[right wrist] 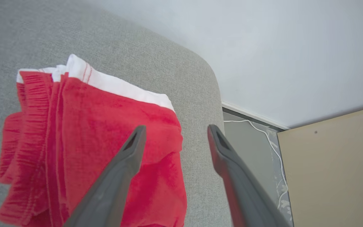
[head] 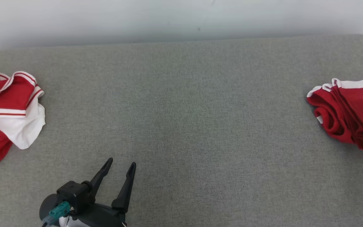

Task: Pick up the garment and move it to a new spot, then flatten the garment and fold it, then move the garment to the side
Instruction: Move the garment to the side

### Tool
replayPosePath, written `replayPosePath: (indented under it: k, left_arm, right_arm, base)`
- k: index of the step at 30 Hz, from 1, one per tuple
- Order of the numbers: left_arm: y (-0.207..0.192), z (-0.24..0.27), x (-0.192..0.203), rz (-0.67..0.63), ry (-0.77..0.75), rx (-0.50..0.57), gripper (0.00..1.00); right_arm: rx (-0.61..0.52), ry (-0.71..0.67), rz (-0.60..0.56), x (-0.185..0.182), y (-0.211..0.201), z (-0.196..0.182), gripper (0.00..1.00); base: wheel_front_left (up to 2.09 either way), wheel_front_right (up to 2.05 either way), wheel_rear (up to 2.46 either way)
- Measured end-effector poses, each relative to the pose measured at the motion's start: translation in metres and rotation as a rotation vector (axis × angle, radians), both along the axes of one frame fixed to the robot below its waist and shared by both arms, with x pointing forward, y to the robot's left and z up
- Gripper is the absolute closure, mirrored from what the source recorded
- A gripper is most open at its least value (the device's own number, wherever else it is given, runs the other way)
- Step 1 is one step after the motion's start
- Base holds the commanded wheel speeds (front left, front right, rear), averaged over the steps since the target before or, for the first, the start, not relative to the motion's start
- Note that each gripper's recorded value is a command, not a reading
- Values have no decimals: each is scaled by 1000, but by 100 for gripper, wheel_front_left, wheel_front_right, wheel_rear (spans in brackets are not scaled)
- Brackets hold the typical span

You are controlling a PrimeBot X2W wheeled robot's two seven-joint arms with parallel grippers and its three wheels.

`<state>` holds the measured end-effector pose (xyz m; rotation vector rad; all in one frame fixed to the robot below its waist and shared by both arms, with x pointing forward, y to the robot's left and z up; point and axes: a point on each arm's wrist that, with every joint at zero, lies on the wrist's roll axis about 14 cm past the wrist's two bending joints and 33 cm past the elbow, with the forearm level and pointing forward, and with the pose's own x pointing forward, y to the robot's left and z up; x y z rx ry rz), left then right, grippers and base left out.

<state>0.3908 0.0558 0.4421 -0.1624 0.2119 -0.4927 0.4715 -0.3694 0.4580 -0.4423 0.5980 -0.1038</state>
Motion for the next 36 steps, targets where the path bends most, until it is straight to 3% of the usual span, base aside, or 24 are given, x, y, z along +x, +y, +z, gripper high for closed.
replayPosePath:
  k: [5,11,22,36]
  left_arm:
    - [4,11,-5,29,-31,-7,0]
    - [15,30,-17,90,-82,-11,0]
    - [48,84,-23,270,-242,-35,0]
    - [102,86,-35,441,-268,26,0]
  right_arm:
    - [60,-164,5,5,8,26,0]
    - [210,-372,13,-6,36,46,0]
    - [421,-680,73,-32,92,95,0]
    - [648,-688,44,-84,158,68,0]
  base:
    - [0,0,0]
    - [0,0,0]
    - [0,0,0]
    - [0,0,0]
